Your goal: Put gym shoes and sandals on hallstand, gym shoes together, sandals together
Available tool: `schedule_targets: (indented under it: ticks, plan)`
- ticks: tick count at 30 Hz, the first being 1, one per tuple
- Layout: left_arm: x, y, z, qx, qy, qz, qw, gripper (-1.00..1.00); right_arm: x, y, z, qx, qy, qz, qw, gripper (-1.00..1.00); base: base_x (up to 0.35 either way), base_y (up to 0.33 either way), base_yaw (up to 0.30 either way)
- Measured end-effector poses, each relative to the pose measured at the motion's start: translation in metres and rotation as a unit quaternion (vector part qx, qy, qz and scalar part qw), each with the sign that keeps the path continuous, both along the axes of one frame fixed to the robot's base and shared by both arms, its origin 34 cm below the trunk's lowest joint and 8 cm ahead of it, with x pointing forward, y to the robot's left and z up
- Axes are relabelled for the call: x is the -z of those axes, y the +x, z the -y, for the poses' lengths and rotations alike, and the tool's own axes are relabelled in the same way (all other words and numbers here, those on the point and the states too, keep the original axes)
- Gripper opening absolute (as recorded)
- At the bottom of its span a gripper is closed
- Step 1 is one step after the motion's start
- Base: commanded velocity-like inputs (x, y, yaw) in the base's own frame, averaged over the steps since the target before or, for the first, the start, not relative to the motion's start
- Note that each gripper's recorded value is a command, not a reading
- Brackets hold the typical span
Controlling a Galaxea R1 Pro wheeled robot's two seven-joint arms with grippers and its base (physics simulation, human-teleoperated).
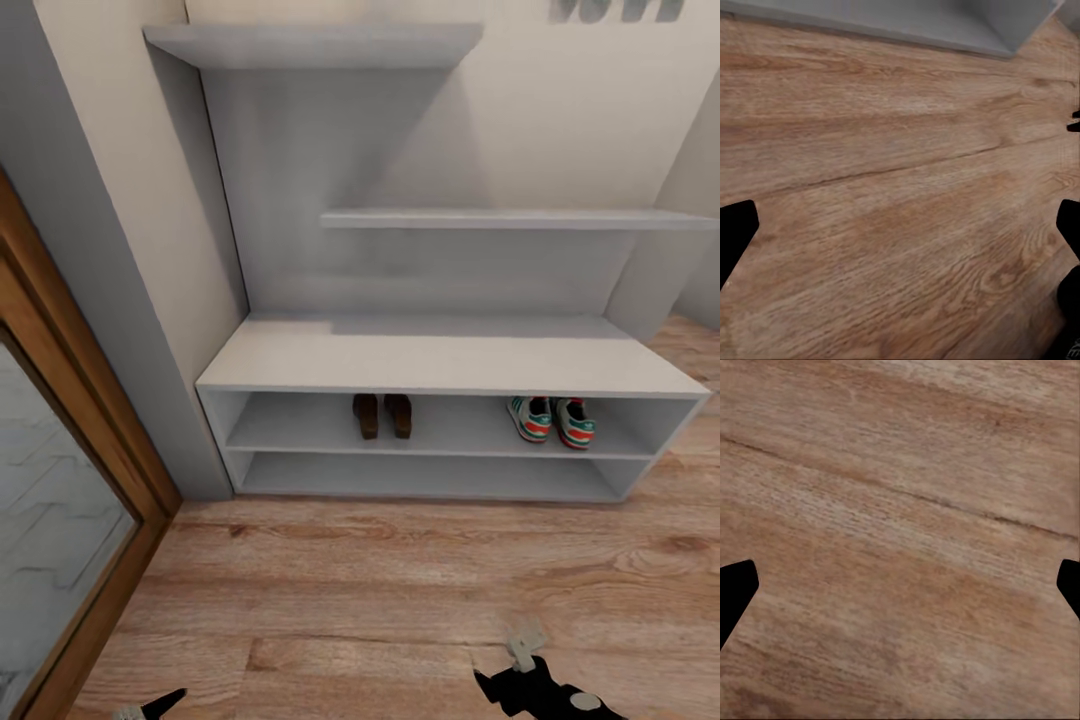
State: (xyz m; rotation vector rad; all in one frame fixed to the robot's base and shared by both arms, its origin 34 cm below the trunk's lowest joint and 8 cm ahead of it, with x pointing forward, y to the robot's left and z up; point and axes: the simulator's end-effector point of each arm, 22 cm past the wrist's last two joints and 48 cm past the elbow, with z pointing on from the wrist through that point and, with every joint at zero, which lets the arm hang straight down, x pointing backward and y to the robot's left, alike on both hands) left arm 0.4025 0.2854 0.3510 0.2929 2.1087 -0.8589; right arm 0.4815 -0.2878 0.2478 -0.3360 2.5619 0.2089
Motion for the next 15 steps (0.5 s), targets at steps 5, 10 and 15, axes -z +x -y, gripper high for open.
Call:
schedule_targets:
  ticks: [5,10,15]
  plan:
    - [-0.007,0.007,-0.008,-0.018,0.013,0.000,0.9998,1.00,-0.006,-0.012,0.001,0.000,-0.001,-0.005,1.0000,1.00,0.000,0.000,0.000]
    - [-0.017,0.012,-0.011,-0.025,0.019,0.000,0.9995,1.00,-0.014,-0.021,0.001,-0.002,-0.001,-0.002,1.0000,1.00,0.000,0.000,0.000]
    - [-0.026,0.013,-0.011,-0.030,0.019,-0.004,0.9994,1.00,-0.022,-0.032,-0.001,-0.006,0.002,0.005,1.0000,1.00,0.000,0.000,-0.006]
